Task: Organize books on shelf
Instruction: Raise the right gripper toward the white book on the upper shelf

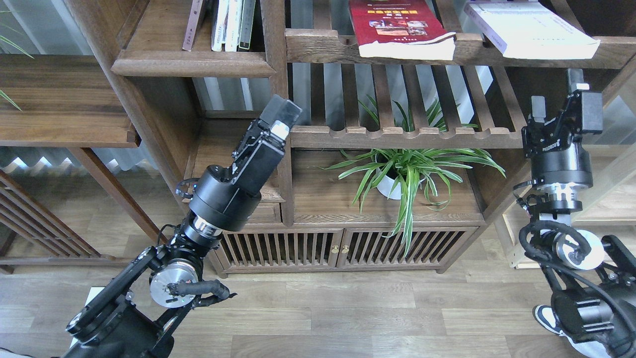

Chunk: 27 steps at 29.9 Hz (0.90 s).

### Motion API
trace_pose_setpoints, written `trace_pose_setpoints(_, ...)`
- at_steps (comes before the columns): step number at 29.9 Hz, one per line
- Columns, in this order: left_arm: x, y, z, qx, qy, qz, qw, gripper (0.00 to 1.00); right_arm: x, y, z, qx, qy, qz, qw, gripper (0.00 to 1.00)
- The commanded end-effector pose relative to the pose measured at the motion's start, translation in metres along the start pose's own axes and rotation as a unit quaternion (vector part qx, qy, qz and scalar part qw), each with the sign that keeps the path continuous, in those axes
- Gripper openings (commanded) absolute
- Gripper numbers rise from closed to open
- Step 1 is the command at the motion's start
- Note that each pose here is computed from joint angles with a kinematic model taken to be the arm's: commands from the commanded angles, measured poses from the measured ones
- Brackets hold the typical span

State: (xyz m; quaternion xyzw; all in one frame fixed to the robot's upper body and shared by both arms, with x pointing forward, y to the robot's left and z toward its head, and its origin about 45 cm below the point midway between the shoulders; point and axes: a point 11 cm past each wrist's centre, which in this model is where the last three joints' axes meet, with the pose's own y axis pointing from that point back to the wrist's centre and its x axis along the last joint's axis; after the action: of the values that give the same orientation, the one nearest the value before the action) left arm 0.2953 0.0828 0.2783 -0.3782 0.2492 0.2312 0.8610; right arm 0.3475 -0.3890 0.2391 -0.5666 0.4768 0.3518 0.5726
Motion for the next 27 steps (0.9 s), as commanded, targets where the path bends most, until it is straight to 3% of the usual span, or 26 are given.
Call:
trace_pose_setpoints(1, -0.001, -0.001, -0.001, 0.003, 0.0, -0.002, 1.0, 0.99, -0.003, -0.004, -0.013, -0.002, 0.025, 0.013, 1.0, 0.97)
trace_pose_setpoints(11, -0.001, 0.002, -0.011, 0.016, 0.007, 0.0, 1.0, 0.99, -0.021, -0.025, -0.039, 0.014, 0.031, 0.028, 0.999, 0.98)
trace_pose_setpoints(27, -0.001, 0.003, -0.014, 0.02, 0.008, 0.001, 1.0, 0.99, -0.027, -0.057, -0.006, -0.006, 0.018, 0.07, 0.997, 0.98)
